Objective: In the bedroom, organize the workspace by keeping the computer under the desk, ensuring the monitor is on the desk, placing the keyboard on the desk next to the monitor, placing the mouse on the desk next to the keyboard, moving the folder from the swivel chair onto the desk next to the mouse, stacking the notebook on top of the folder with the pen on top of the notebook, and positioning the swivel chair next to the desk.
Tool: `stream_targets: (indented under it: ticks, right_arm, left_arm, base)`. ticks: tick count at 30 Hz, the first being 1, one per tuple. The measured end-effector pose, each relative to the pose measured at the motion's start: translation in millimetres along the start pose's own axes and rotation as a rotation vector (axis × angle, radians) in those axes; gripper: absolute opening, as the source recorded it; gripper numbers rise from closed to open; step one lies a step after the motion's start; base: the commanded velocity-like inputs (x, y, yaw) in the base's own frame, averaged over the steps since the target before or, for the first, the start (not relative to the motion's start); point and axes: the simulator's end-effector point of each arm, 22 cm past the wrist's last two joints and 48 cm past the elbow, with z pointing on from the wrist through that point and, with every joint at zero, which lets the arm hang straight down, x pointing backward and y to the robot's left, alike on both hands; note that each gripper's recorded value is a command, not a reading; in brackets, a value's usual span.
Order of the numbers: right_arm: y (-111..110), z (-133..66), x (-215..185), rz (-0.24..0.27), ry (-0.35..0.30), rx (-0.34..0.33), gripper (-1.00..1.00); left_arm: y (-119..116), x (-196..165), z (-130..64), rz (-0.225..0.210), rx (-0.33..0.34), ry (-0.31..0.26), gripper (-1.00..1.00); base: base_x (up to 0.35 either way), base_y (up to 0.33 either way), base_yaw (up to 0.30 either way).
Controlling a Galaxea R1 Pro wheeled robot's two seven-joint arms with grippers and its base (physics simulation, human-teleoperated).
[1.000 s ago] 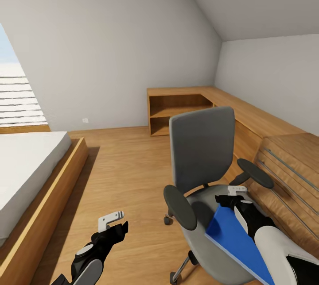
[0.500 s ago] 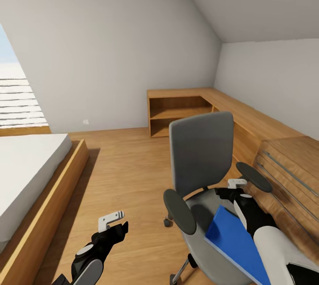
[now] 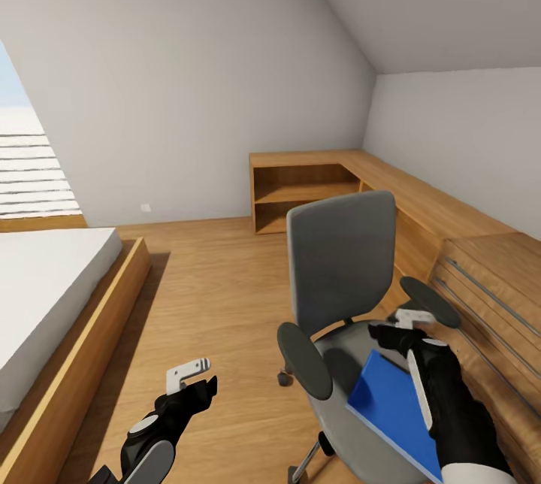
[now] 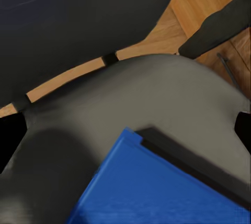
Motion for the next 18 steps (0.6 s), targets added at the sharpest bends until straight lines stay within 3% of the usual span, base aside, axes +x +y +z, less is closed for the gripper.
stream_targets:
  ticks: [2,6,8,10,12,16,18]
  right_arm:
    - [5,-11.8,-2,0.052,0.022,-0.032,1.00]
    - [9,-20.9,-1,0.095,0.036,-0.064,1.00]
    - [-2,-23.8,-1,0.138,0.036,-0.056,1.00]
    - [-22,-28.0,-1,0.223,0.031,-0.043,1.00]
    - [-24,-30.9,-3,0.266,0.026,-0.057,1.00]
    - [-28,-34.7,-7,0.333,0.014,-0.083,1.00]
    - [-30,-34.8,-6,0.341,0.014,-0.081,1.00]
  left_arm:
    - [1,0,0.2,0.000,-0.001,0.000,1.00]
    - [1,0,0.3,0.000,-0.002,0.001,1.00]
    - [1,0,0.4,0.000,-0.002,0.000,1.00]
    - [2,0,0.6,0.002,-0.004,0.000,1.00]
    - [3,0,0.8,0.003,-0.005,0.000,1.00]
    - [3,0,0.8,0.005,-0.003,0.002,1.00]
    - [2,1,0.8,0.005,-0.003,0.002,1.00]
  base:
    - [0.000,0.000,0.000]
    - [0.000,0.000,0.000]
    - [-0.020,0.003,0.000]
    - [-0.129,0.081,0.000]
    - [-0.197,0.139,0.000]
    - [-0.251,0.186,-0.014]
    - [-0.268,0.212,-0.178]
